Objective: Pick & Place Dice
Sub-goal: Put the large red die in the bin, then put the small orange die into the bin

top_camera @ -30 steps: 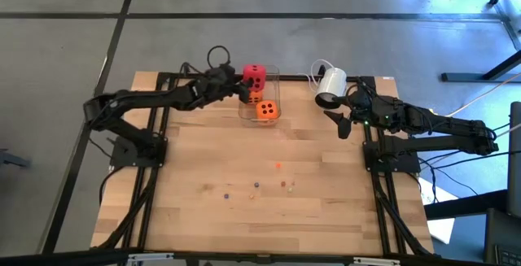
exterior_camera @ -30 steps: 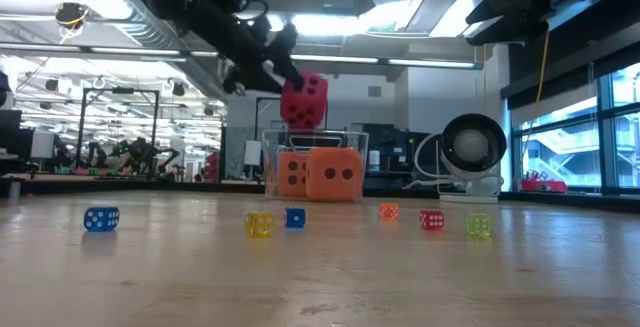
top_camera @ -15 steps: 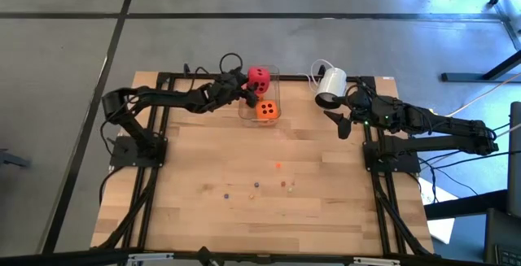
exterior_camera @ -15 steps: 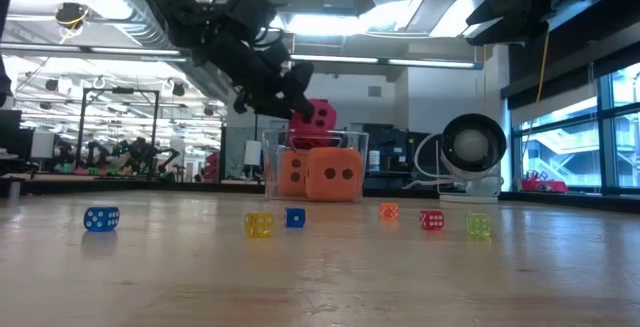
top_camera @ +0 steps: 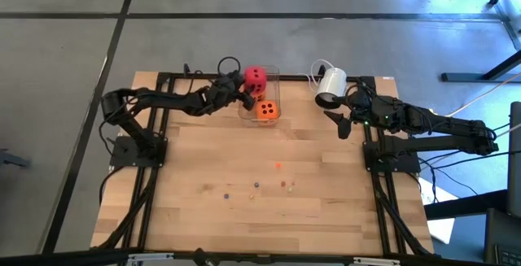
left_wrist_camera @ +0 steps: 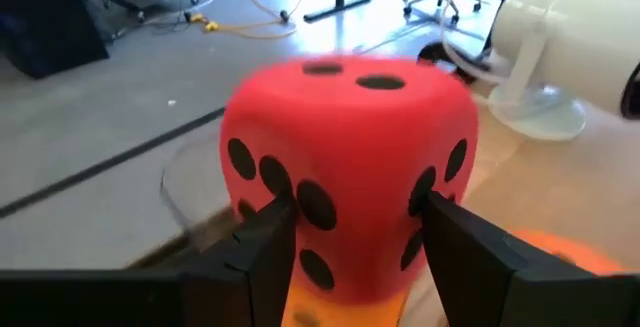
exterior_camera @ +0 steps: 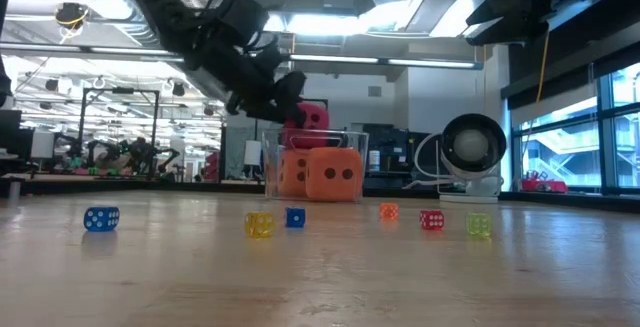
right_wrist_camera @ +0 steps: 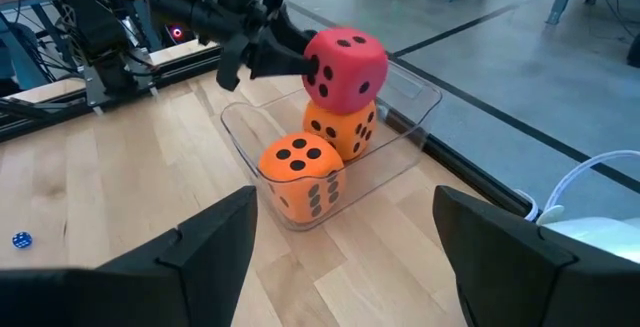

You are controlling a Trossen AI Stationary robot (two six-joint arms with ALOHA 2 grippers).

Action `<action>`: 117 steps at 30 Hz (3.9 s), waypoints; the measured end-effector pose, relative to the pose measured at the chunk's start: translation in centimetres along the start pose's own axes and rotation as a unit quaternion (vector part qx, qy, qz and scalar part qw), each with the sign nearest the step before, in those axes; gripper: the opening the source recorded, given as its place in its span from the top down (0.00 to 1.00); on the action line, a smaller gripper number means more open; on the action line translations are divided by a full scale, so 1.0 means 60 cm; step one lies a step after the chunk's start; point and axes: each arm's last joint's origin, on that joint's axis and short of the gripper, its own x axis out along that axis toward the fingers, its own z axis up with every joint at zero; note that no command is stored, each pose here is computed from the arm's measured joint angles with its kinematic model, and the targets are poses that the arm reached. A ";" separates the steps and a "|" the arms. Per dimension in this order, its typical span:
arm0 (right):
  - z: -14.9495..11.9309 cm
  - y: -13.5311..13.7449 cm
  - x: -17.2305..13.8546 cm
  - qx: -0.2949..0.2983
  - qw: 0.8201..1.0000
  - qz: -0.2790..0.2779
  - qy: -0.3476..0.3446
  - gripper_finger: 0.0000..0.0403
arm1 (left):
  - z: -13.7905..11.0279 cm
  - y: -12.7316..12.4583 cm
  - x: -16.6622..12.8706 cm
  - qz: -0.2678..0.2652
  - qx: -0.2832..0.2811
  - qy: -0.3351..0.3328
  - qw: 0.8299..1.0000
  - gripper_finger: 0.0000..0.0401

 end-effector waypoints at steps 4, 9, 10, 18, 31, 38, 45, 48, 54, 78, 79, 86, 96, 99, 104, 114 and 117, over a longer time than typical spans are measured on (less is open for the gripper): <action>0.000 0.000 0.000 0.000 1.000 0.000 0.000 0.25 | -0.026 0.007 -0.005 0.000 -0.010 -0.005 1.000 0.52; 0.000 0.000 0.000 0.000 1.000 0.000 0.000 0.25 | -0.031 0.007 -0.007 -0.002 -0.010 -0.006 1.000 0.52; 0.000 0.000 0.000 0.000 1.000 0.000 0.000 0.25 | -0.031 0.007 -0.007 -0.002 -0.008 -0.006 1.000 0.52; 0.000 0.000 0.000 0.000 1.000 0.000 0.000 0.25 | -0.031 0.005 -0.008 -0.004 0.006 -0.005 1.000 0.52; 0.001 0.000 0.000 0.005 1.000 0.001 -0.004 0.25 | -0.007 0.007 -0.025 -0.017 -0.004 -0.030 0.999 0.33; 0.006 0.003 0.002 0.037 0.999 0.007 -0.014 0.25 | 0.035 0.009 -0.062 -0.064 -0.021 -0.074 0.995 0.33; 0.002 0.034 0.046 0.011 0.994 0.108 0.035 0.25 | 0.076 -0.003 -0.119 -0.218 -0.045 -0.103 0.970 0.32; -0.013 0.056 0.081 -0.005 0.988 0.130 0.080 0.25 | 0.080 -0.011 -0.139 -0.264 -0.038 -0.094 0.959 0.33; -0.049 0.103 0.144 -0.100 0.974 0.160 0.128 0.25 | 0.078 -0.024 -0.161 -0.285 -0.055 -0.071 0.954 0.32; -0.183 0.186 0.273 -0.116 0.945 0.206 0.225 0.40 | 0.015 -0.024 -0.232 -0.366 -0.051 0.207 0.906 0.32; -0.185 0.189 0.275 -0.114 0.944 0.214 0.224 0.40 | 0.011 -0.020 -0.236 -0.359 -0.054 0.223 0.905 0.33; -0.210 0.196 0.292 -0.123 0.942 0.214 0.229 0.40 | 0.000 -0.003 -0.257 -0.332 -0.066 0.279 0.898 0.32; -0.240 0.197 0.306 -0.161 0.929 0.222 0.248 0.41 | 0.001 -0.002 -0.257 -0.324 -0.065 0.274 0.903 0.32; -0.246 0.199 0.309 -0.162 0.926 0.230 0.251 0.42 | 0.001 -0.002 -0.257 -0.324 -0.065 0.274 0.903 0.33; -0.252 0.205 0.309 -0.181 0.925 0.229 0.245 0.49 | 0.001 -0.002 -0.256 -0.322 -0.065 0.273 0.904 0.32; -0.252 0.206 0.309 -0.193 0.924 0.227 0.240 0.77 | 0.001 -0.002 -0.256 -0.322 -0.064 0.273 0.904 0.32; -0.251 0.207 0.310 -0.196 0.923 0.228 0.239 0.84 | 0.001 -0.002 -0.256 -0.321 -0.067 0.274 0.904 0.32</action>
